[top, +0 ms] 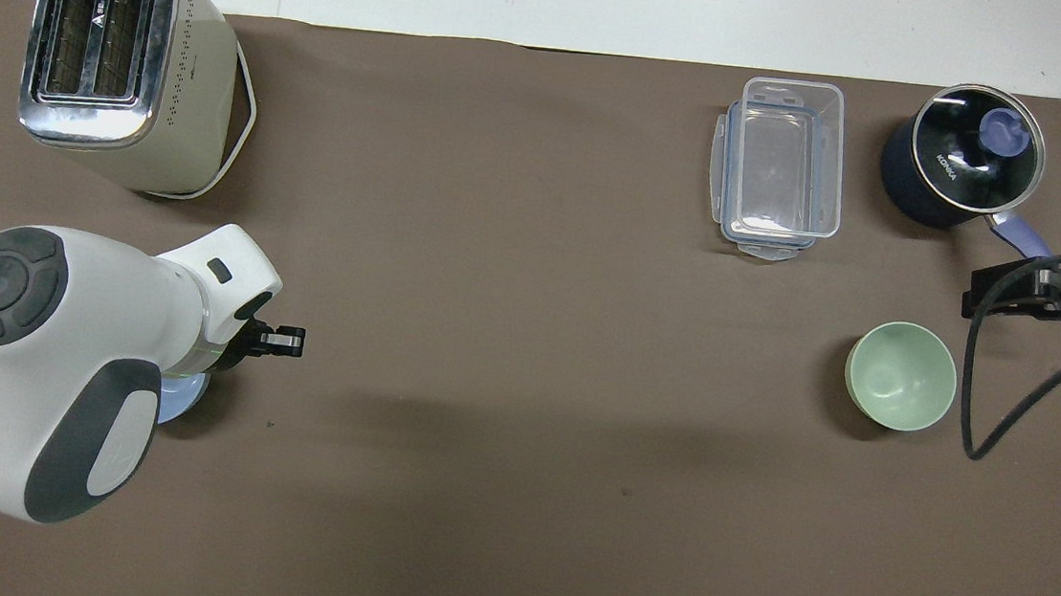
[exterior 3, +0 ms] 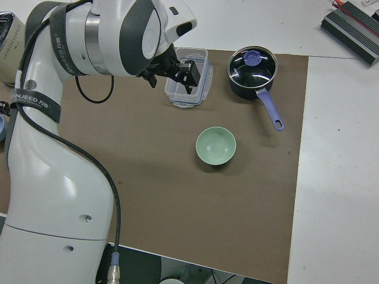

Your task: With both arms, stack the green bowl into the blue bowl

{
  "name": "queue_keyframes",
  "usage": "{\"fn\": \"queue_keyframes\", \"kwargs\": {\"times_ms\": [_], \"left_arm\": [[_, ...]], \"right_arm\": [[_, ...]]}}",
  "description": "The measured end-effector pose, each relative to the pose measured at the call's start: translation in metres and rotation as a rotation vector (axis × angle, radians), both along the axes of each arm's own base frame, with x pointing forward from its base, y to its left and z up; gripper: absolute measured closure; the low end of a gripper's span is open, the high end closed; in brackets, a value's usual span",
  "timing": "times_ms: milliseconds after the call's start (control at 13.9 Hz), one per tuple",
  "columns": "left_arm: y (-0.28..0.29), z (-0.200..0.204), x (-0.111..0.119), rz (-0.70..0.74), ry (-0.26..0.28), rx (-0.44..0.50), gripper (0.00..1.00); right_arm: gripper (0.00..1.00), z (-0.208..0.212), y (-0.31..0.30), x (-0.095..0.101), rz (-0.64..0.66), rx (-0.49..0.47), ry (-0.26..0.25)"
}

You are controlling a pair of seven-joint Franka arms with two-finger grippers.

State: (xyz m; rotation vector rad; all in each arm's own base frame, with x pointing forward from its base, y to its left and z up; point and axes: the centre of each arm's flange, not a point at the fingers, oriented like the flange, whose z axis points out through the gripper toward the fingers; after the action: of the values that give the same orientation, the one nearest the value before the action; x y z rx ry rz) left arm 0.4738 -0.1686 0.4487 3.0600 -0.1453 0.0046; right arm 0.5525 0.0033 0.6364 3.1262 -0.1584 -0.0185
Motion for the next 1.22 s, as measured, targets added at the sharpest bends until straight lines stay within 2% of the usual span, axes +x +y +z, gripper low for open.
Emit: {"fn": "queue_keyframes", "kwargs": {"times_ms": [144,216,504,576,792,936,1080,1224], "left_arm": [[0.0,0.0,-0.002,-0.007,0.007,0.011,0.66],[0.001,0.0,-0.002,-0.012,0.007,0.025,0.5],[0.016,-0.002,0.001,-0.001,0.013,0.056,0.04],[0.016,-0.002,0.0,-0.009,0.019,0.058,0.0],[0.04,-0.006,0.003,-0.029,0.046,0.076,0.0],[0.117,-0.012,0.013,-0.005,0.062,0.074,0.0],[0.194,-0.02,0.012,-0.006,0.064,0.062,0.0],[0.228,-0.025,0.009,-0.022,0.042,0.059,0.0]], "right_arm": [[0.0,0.0,0.0,0.0,0.0,0.0,0.0],[0.0,0.0,0.0,0.0,0.0,0.0,0.0],[0.0,0.0,0.0,0.0,0.0,0.0,0.0],[0.0,0.0,0.0,0.0,0.0,0.0,0.0],[0.0,0.0,0.0,0.0,0.0,0.0,0.0],[0.0,0.0,0.0,0.0,0.0,0.0,0.0],[0.0,0.0,0.0,0.0,0.0,0.0,0.0],[0.0,0.0,0.0,0.0,0.0,0.0,0.0]]}}
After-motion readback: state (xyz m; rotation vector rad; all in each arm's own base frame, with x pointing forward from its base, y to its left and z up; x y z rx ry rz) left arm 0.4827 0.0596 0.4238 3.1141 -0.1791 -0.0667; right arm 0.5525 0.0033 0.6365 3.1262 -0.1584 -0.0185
